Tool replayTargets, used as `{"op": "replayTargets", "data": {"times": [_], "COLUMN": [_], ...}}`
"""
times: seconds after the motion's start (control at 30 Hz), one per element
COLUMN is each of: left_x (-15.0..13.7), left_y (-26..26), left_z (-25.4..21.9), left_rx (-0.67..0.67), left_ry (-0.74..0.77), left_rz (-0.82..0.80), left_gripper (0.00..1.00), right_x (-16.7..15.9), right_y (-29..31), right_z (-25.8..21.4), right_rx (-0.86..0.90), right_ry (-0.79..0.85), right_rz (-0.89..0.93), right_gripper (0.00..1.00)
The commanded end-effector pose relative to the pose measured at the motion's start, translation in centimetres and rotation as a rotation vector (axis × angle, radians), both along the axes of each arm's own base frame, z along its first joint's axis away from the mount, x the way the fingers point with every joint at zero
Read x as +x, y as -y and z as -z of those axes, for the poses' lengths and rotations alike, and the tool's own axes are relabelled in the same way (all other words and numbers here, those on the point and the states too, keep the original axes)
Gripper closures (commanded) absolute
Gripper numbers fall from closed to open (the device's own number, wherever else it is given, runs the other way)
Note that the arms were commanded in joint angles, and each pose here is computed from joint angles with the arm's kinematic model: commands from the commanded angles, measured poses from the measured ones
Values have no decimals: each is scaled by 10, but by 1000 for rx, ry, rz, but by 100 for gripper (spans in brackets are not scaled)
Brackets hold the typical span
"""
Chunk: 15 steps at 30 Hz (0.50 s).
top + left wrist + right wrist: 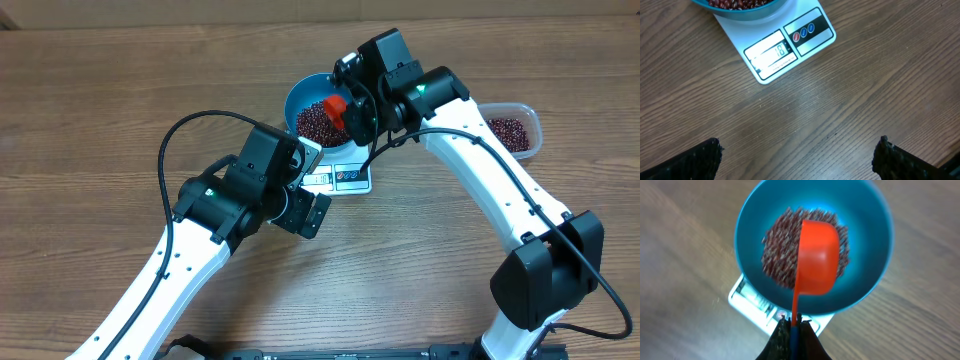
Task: Scoop item into bowl and weigh 150g on scale
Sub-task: 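Invert the scoop over the bowl to empty remaining beans, then move the empty scoop with the right gripper back to the bean tub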
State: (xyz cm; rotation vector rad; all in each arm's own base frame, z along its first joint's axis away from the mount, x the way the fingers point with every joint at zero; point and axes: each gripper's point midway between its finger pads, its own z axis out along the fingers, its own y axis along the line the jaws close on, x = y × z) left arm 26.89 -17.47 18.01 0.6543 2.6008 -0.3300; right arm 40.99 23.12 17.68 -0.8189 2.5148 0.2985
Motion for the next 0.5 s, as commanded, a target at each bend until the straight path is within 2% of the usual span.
{"op": "replayTargets", "data": {"times": [0.0, 0.1, 0.27, 0.47], "left_x": [-1, -2, -2, -2], "left_y": [4, 4, 4, 4], "left_z": [-2, -2, -2, -2], "left_rx": [-14, -14, -14, -14], "left_ry": [1, 1, 1, 1], "left_rz": [12, 12, 12, 12], "left_gripper": [0, 0, 0, 1], "right_x": [8, -15, 5, 5], "right_y": [2, -16, 2, 3], "right_z": [-22, -20, -21, -21], "right_rx": [27, 42, 9, 9], "right_ry": [47, 25, 49, 47], "right_rz": [81, -168, 64, 68], "right_gripper": [96, 96, 96, 96]}}
